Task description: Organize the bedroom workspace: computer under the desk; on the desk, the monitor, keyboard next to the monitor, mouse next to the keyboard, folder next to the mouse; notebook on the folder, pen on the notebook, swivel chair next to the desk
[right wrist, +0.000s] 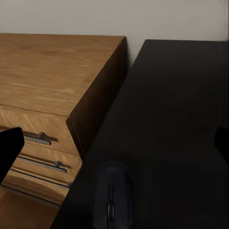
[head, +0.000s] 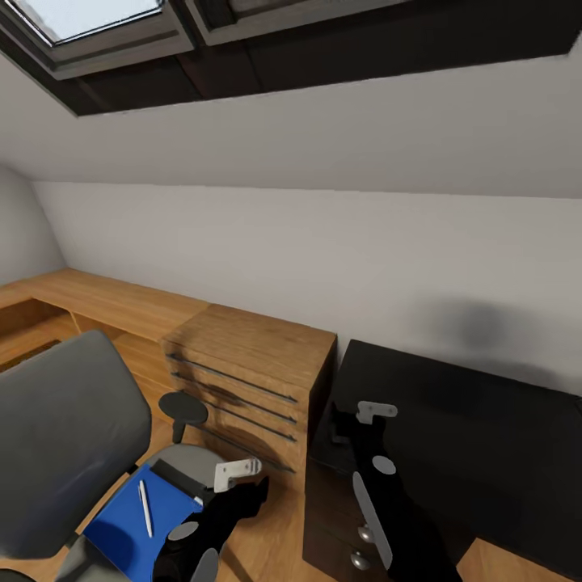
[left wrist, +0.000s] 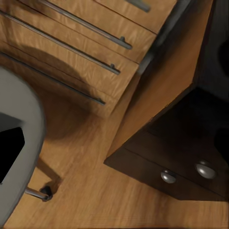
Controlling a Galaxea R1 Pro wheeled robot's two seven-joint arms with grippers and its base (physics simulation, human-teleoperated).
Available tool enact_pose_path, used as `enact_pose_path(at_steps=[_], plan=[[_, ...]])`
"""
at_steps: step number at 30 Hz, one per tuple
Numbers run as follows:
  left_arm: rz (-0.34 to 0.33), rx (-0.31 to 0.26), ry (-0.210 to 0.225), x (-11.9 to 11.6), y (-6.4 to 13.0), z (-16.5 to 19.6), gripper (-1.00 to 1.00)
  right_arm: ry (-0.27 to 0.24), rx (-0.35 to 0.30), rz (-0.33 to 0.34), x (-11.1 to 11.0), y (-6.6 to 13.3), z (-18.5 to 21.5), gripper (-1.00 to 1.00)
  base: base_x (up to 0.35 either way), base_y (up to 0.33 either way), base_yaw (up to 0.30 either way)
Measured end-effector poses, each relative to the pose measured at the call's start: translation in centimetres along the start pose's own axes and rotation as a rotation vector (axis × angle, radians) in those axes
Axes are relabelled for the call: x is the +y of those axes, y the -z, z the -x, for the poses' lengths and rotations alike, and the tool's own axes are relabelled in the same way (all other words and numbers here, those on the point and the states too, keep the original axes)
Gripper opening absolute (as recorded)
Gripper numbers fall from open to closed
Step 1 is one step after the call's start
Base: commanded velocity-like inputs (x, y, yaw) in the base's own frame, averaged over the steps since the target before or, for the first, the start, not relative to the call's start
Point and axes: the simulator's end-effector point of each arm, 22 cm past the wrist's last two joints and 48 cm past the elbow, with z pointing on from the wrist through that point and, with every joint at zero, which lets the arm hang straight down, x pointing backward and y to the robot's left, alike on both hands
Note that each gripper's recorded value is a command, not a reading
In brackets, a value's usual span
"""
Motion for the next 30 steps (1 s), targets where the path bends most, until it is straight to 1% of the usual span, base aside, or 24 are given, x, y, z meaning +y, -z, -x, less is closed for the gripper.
enact_pose_path(at_steps=[12, 21, 30], plan=[[-0.001, 0.005, 0.001, -0.5, 1.2, 0.8, 1.00, -0.002, 0.004, -0.003, 0.0, 0.6, 1.3, 1.00, 0.000, 0.000, -0.251], [-0.001, 0.008, 0.001, -0.5, 1.2, 0.7, 1.00, -0.002, 0.006, -0.003, 0.0, 0.6, 1.3, 1.00, 0.000, 0.000, -0.267], [0.005, 0.029, -0.001, -0.3, 0.9, -0.2, 1.00, -0.002, 0.006, -0.003, 0.0, 0.6, 1.3, 1.00, 0.000, 0.000, -0.268]])
